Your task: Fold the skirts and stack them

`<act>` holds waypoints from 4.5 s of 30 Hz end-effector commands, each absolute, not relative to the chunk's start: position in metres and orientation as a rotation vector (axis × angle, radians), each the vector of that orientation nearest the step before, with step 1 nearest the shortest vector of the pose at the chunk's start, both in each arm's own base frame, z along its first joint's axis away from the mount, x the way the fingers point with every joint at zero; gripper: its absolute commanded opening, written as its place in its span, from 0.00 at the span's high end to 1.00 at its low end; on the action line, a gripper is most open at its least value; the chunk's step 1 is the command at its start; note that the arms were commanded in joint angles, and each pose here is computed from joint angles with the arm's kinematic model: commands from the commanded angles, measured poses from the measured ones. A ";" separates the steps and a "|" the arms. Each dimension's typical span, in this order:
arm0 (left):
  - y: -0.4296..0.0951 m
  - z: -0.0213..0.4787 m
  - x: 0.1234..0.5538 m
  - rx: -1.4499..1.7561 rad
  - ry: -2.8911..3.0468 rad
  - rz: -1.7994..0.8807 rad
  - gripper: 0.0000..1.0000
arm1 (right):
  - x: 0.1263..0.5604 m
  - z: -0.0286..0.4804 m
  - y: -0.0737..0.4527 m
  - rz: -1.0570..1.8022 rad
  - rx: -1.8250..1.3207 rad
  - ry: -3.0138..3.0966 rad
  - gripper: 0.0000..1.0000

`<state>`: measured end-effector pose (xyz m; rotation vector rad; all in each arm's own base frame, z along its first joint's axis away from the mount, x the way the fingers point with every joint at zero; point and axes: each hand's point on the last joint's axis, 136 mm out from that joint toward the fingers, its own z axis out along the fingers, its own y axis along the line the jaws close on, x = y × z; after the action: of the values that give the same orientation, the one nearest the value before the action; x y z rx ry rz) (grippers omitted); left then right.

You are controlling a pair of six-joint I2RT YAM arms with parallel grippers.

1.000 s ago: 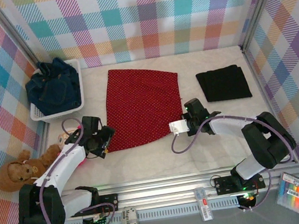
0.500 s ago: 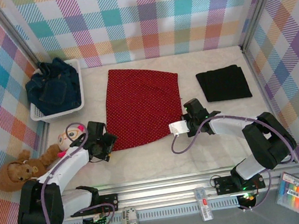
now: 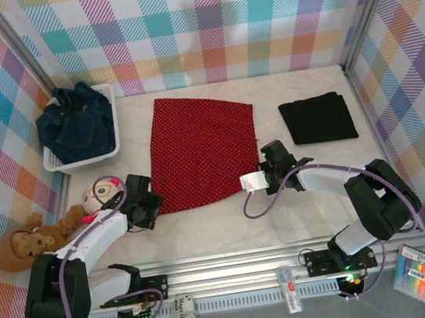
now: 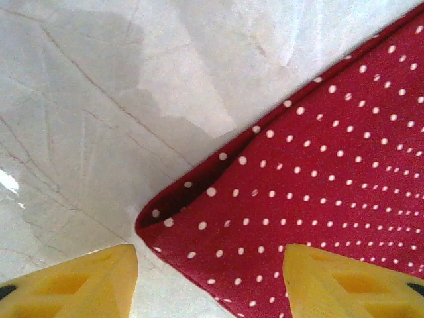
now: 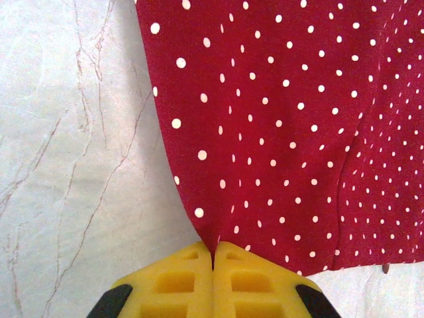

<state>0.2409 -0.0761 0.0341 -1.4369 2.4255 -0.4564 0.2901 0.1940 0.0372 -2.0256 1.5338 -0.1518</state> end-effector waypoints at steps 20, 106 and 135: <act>-0.084 0.044 0.280 -1.310 2.393 -0.460 0.76 | 0.278 0.048 0.201 -0.070 -1.987 1.543 1.00; -0.145 0.195 0.587 -0.549 2.315 -0.317 0.00 | 0.481 0.169 0.136 0.517 -0.175 2.319 0.01; -0.178 0.017 0.522 -0.800 2.699 -0.809 0.00 | 0.407 0.168 0.138 0.861 0.263 2.315 0.01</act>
<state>0.5579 -0.1888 0.0561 -0.6374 2.5912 -0.8657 0.4061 0.1317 0.1615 0.3123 2.3060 0.8198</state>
